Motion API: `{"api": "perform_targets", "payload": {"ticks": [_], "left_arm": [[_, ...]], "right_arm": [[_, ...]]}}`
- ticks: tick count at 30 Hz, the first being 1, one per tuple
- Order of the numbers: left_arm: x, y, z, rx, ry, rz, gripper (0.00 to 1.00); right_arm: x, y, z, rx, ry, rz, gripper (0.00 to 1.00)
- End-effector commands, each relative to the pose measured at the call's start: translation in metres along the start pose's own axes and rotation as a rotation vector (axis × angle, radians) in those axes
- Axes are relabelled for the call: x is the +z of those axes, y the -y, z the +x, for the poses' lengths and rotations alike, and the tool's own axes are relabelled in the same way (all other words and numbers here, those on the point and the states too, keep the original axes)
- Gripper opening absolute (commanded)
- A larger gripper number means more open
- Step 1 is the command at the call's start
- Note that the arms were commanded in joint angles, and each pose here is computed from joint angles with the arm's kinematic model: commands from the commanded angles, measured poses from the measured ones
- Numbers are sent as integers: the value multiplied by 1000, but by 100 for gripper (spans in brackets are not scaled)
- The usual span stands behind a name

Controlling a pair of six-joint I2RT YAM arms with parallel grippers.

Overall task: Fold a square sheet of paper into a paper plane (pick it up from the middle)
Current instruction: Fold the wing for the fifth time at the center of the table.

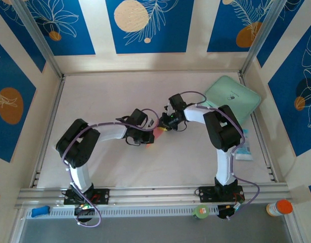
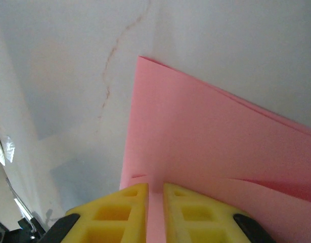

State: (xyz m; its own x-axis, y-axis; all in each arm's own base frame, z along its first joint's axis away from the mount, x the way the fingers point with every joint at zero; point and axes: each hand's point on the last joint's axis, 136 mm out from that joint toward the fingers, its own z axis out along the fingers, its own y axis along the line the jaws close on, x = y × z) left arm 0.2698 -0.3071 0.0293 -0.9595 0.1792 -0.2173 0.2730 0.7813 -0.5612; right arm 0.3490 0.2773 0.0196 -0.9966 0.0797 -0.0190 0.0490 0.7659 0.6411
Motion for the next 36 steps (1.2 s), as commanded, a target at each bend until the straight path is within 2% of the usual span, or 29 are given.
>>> {"api": "perform_targets", "payload": {"ticks": [1, 4, 8, 17, 21, 29, 36], "left_arm": [[-15, 22, -7, 31, 27, 67, 6], [-14, 26, -22, 31, 69, 69, 10], [-4, 7, -30, 0, 88, -8, 9], [11, -18, -17, -43, 47, -76, 0], [11, -24, -11, -52, 32, -105, 0], [11, -27, -9, -58, 24, -118, 0], [9, -32, -5, -59, 11, -143, 0]], "right_arm": [[7, 0, 9, 8, -28, 11, 16], [9, 0, 12, 13, -35, 12, 16], [7, -3, 13, 11, -30, 6, 16], [-6, -18, 10, -11, -5, -39, 16], [-14, -16, 15, -20, 20, 2, 15], [-6, -4, 32, 18, 2, 31, 12], [3, 11, 25, 50, -2, 53, 11]]}}
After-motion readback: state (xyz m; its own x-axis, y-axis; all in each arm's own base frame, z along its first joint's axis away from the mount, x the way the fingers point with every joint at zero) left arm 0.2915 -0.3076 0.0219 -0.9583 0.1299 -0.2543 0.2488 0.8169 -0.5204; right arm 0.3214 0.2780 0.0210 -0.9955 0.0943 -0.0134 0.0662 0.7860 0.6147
